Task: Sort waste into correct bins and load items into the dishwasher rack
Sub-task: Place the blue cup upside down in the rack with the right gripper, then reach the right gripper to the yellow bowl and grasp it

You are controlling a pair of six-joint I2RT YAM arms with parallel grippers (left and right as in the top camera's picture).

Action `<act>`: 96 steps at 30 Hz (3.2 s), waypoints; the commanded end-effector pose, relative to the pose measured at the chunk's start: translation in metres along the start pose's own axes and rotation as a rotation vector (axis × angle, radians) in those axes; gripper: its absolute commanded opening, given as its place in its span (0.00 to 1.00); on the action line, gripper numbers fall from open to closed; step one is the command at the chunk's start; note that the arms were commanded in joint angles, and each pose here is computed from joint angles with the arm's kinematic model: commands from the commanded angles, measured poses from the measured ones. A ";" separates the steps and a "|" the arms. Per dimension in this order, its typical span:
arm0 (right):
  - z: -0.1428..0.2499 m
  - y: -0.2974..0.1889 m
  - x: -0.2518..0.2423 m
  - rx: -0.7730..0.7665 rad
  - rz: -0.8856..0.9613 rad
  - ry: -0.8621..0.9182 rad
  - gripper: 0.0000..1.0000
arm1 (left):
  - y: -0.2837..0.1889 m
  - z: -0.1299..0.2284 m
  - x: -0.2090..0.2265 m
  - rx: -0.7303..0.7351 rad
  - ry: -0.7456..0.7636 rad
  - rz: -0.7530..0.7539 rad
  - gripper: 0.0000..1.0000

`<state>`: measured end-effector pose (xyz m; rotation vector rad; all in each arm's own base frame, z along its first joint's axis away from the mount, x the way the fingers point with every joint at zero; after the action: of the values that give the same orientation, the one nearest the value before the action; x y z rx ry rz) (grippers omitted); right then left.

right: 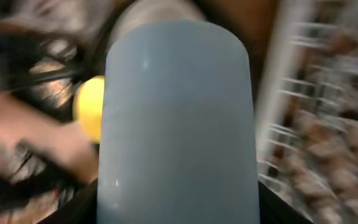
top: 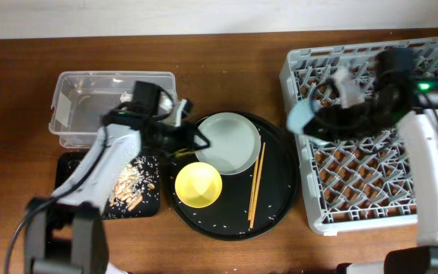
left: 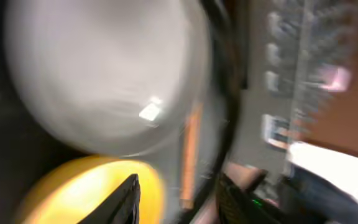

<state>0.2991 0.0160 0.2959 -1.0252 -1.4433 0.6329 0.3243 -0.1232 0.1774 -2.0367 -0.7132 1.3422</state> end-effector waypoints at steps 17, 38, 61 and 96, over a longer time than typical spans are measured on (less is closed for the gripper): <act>-0.032 -0.064 -0.211 -0.028 0.485 0.837 0.50 | -0.103 0.013 -0.004 -0.214 0.096 -0.361 0.39; -0.049 -0.037 -0.210 0.027 0.326 0.808 0.94 | -0.103 0.015 -0.004 -0.204 0.090 -0.359 0.40; -0.005 0.135 0.071 0.183 0.231 -0.108 0.72 | -0.104 0.021 0.002 -0.169 0.063 -0.430 0.50; 0.092 0.218 0.099 0.360 0.122 -0.128 0.67 | -0.117 0.045 0.026 -0.066 -0.120 -0.737 0.56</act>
<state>0.2633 0.2090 0.1171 -0.8234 -1.2449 1.0874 0.2802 -0.0188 0.2282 -1.5040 -1.3757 1.0087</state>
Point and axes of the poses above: each gripper's point midway between its finger pads, its own y axis out along the fingers, its own x axis along the line the jaws close on, z = x × y, the point moved 8 cm from there along -y, back along the fingers, and after that the axes turned 15 degrees about y, right-handed, at the moved point
